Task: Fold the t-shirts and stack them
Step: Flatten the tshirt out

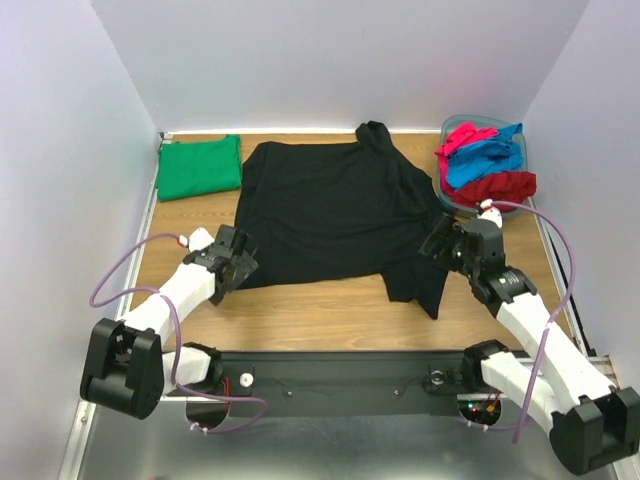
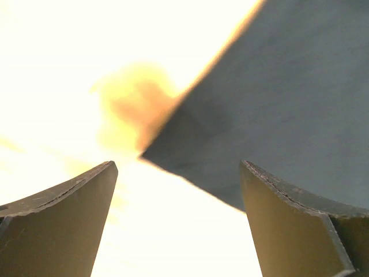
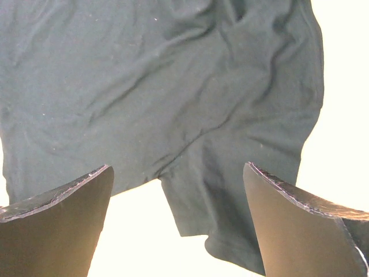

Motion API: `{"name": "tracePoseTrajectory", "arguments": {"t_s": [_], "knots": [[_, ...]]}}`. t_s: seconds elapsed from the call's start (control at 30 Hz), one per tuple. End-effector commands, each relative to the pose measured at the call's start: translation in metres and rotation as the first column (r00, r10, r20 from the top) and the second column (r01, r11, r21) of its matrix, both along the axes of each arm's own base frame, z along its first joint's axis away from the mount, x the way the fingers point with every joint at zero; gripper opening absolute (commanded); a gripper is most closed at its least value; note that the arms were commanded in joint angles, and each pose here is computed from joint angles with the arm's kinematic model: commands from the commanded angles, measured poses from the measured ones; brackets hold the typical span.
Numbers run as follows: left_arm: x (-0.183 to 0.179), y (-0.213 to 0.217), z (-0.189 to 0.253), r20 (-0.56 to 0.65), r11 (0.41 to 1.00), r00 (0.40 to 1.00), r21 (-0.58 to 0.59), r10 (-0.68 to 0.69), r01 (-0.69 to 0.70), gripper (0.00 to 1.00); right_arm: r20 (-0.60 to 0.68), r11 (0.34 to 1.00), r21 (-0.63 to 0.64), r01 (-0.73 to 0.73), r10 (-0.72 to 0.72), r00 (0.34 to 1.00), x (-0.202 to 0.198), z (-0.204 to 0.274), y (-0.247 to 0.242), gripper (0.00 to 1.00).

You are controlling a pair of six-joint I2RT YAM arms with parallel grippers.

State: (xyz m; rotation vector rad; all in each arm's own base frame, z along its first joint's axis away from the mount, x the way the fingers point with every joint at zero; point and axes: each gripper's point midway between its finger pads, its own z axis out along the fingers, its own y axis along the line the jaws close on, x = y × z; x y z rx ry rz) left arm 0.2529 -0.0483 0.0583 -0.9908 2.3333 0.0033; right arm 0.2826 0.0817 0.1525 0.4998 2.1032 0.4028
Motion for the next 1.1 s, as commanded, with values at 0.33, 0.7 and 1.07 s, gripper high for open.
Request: {"name": "tracePoseTrajectory", "arguments": {"t_s": [0.33,0.7,1.07], "knots": [[-0.023,0.001,-0.043,-0.1,0.998,0.993,-0.026,0.054,-0.057,0.89,-0.014,0.997,0.036,0.067,-0.066,0.998,-0.007,-0.01,-0.005,1.0],[-0.003,0.001,-0.049,-0.099,0.999,0.994,-0.01,0.052,-0.053,0.74,-0.043,0.998,0.002,0.067,-0.067,0.997,-0.014,-0.017,-0.01,1.0],[0.002,-0.019,-0.058,-0.067,0.993,0.995,-0.098,-0.069,0.063,0.0,-0.136,0.992,-0.078,0.097,-0.107,0.985,-0.036,-0.039,-0.026,1.0]]}}
